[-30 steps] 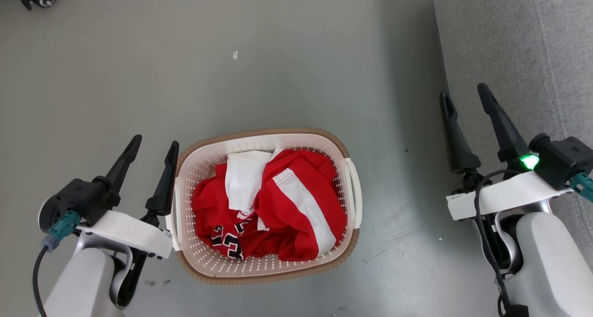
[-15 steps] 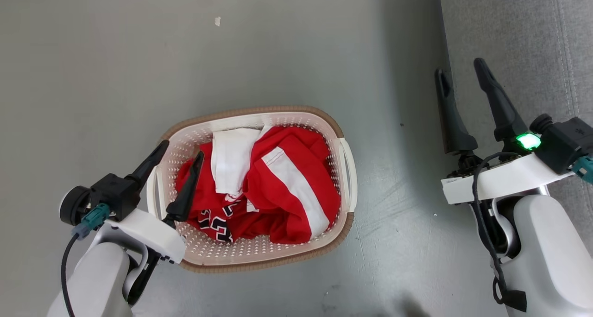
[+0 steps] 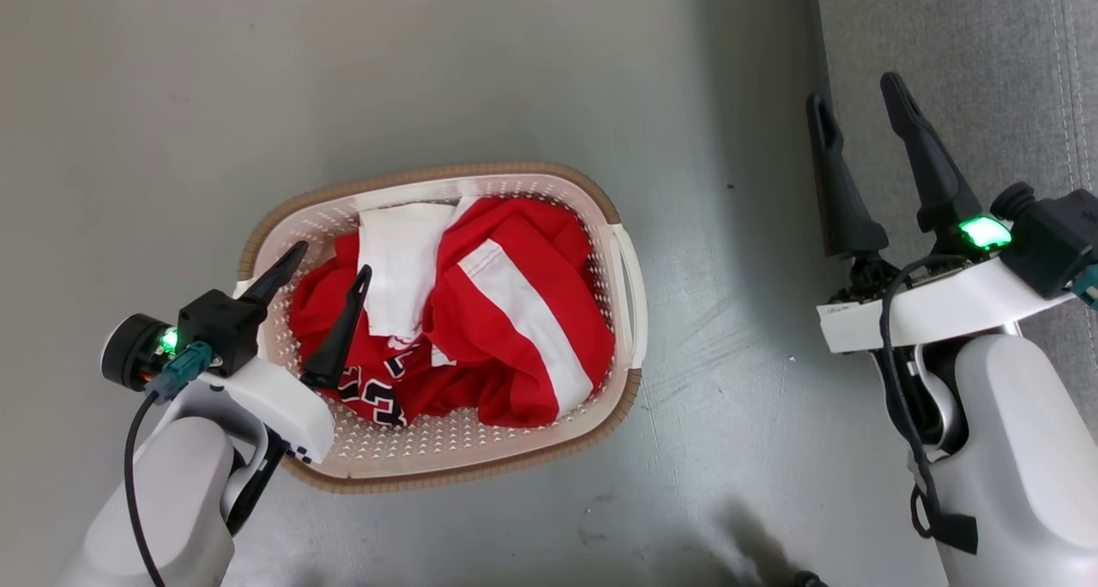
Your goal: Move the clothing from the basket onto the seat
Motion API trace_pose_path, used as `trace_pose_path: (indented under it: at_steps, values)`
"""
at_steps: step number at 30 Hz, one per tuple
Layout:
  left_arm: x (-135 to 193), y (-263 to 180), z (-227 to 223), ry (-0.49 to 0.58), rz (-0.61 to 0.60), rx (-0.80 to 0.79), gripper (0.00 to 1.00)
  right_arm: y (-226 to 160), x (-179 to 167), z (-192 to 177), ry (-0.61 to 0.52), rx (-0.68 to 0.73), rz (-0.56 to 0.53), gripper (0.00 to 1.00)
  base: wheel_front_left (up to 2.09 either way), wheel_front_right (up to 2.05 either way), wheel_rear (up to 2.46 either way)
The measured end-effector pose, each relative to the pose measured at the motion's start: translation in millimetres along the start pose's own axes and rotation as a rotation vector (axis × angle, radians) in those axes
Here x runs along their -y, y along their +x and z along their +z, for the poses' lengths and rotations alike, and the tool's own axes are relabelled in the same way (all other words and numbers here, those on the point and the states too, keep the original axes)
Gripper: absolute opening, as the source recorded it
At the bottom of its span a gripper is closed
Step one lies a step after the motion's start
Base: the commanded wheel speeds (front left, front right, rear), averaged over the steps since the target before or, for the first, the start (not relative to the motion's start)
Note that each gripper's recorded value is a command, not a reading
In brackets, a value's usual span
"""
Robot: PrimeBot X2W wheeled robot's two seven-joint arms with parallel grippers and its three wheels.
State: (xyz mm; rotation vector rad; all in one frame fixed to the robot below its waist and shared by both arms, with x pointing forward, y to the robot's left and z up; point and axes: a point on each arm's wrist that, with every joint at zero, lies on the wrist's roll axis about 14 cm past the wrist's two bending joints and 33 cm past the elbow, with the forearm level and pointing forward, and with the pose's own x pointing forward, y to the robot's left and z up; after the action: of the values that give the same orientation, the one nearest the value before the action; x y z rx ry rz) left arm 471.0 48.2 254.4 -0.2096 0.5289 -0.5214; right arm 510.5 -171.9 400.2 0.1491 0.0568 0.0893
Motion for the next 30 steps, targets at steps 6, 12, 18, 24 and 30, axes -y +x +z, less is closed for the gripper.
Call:
trace_pose_path:
  at_steps: [6,12,18,24,30]
  values:
    - [7.0,6.7,-29.0,-0.004,-0.031,-0.077,1.00,7.7,4.5,0.0,-0.003,0.013,-0.004,1.00,0.00,0.00,0.00]
    - [8.0,20.4,-42.3,-0.010,-0.045,-0.113,1.00,6.1,11.0,-7.9,-0.004,-0.005,-0.019,1.00,0.00,0.00,0.00]
    - [9.5,32.6,-52.7,-0.011,-0.062,-0.136,1.00,11.4,13.1,-10.9,-0.006,-0.003,-0.016,1.00,0.00,0.00,0.00]
    - [9.4,43.2,-64.8,-0.020,-0.070,-0.165,1.00,12.8,17.1,-17.7,0.003,-0.015,-0.024,1.00,0.00,0.00,0.00]
    - [10.9,49.3,-79.1,-0.014,-0.084,-0.210,1.00,11.3,21.4,-25.8,0.000,-0.035,-0.034,1.00,0.00,0.00,0.00]
